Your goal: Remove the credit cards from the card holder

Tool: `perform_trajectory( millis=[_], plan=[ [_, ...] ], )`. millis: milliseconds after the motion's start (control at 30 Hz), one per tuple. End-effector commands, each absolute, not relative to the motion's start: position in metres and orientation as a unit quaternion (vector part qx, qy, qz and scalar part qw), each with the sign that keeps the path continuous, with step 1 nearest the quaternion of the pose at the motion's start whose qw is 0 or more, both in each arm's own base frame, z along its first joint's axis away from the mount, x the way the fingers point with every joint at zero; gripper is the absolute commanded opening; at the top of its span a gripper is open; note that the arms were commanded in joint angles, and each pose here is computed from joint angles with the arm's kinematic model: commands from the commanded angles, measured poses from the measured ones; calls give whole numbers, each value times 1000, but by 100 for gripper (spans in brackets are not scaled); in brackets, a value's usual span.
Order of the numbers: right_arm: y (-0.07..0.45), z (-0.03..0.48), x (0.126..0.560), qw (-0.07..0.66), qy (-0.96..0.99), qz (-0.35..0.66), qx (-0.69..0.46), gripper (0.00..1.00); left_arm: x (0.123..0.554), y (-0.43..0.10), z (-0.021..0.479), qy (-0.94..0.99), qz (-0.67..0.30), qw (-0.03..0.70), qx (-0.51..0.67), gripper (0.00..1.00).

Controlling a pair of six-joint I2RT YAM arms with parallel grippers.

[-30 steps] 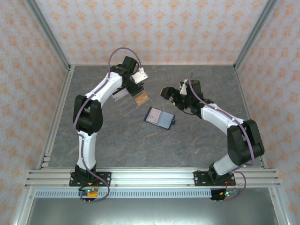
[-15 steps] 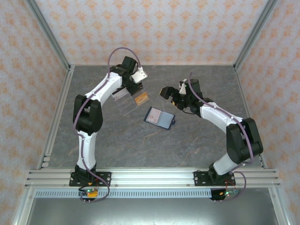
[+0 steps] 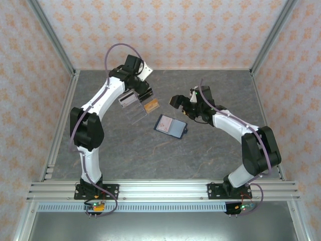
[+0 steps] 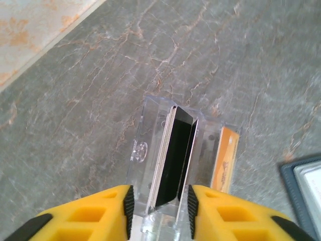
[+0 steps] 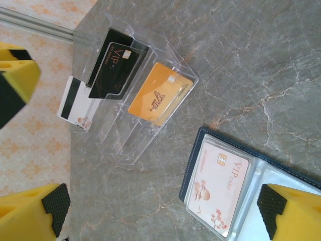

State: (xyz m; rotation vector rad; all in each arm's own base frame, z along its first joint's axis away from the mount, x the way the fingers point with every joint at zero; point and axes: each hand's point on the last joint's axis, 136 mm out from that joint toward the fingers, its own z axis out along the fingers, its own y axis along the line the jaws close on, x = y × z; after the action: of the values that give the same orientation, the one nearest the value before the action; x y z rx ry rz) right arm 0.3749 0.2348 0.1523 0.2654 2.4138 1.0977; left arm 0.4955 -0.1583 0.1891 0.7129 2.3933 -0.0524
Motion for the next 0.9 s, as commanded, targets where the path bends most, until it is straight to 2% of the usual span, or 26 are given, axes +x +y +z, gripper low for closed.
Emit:
perform_trajectory(
  millis=[0,267,467,633,867],
  plan=[
    [240,145,371,226,895,372,94,95,481,-152,212,924,-56,342,158,41],
    [268,110,360,180,927,313,105,75,437,-140,188,939,-72,336,13,54],
    [295,76,345,143,939,296,101,71,407,-138,161,943,-105,313,-50,68],
    [295,53,335,117,952,270,80,68,391,-130,147,944,-107,303,-78,79],
    [276,30,318,95,972,214,34,67,389,-131,155,940,-116,311,-74,85]
  ],
)
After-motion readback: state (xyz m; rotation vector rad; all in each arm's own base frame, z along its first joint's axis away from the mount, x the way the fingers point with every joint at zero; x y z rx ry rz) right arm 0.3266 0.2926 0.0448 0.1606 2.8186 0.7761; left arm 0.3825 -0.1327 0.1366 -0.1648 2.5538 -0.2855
